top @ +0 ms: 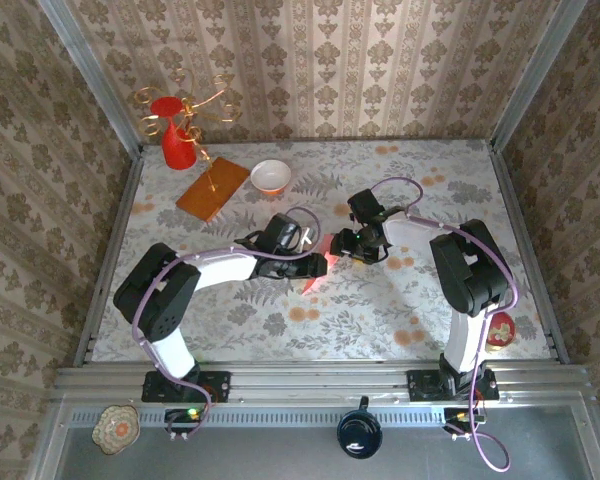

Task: Fold a paper plane with a square sheet of paper (pick it up from the middle)
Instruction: Fold the wing for the fifth time at the center of the table.

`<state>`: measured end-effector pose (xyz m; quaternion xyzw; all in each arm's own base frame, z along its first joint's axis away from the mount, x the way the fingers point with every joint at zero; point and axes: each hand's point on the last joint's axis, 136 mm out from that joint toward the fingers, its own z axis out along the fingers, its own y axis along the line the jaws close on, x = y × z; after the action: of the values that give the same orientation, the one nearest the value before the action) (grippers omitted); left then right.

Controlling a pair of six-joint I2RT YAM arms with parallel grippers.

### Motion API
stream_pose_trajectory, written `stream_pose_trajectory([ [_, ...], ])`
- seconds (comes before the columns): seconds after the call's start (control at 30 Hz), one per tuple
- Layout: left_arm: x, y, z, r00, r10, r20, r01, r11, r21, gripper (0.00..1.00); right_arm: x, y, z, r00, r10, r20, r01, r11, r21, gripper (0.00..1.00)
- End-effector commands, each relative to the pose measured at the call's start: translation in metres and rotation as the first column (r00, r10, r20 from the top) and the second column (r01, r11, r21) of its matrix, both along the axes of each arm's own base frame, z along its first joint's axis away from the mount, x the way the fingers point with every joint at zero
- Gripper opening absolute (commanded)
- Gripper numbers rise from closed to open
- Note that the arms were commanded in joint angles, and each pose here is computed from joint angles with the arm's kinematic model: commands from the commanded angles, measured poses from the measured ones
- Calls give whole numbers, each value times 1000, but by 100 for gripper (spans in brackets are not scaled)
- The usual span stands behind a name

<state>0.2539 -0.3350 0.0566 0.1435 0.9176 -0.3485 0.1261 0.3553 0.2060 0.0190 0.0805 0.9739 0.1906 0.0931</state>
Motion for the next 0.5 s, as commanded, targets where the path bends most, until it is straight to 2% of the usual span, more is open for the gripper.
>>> stream_pose_trajectory([
  [0.0,1,11,-1,994,-53,95,40,989,139,53,-12,-17,-48,997,-9,-71,1,993,-115,61],
  [0.2,-4,6,-10,989,-103,105,81,977,197,55,-11,-16,-48,997,-10,-73,1,994,-113,61],
  [0.47,-6,4,-23,989,-125,85,103,970,219,52,-12,-17,-49,997,-12,-78,3,993,-114,61],
])
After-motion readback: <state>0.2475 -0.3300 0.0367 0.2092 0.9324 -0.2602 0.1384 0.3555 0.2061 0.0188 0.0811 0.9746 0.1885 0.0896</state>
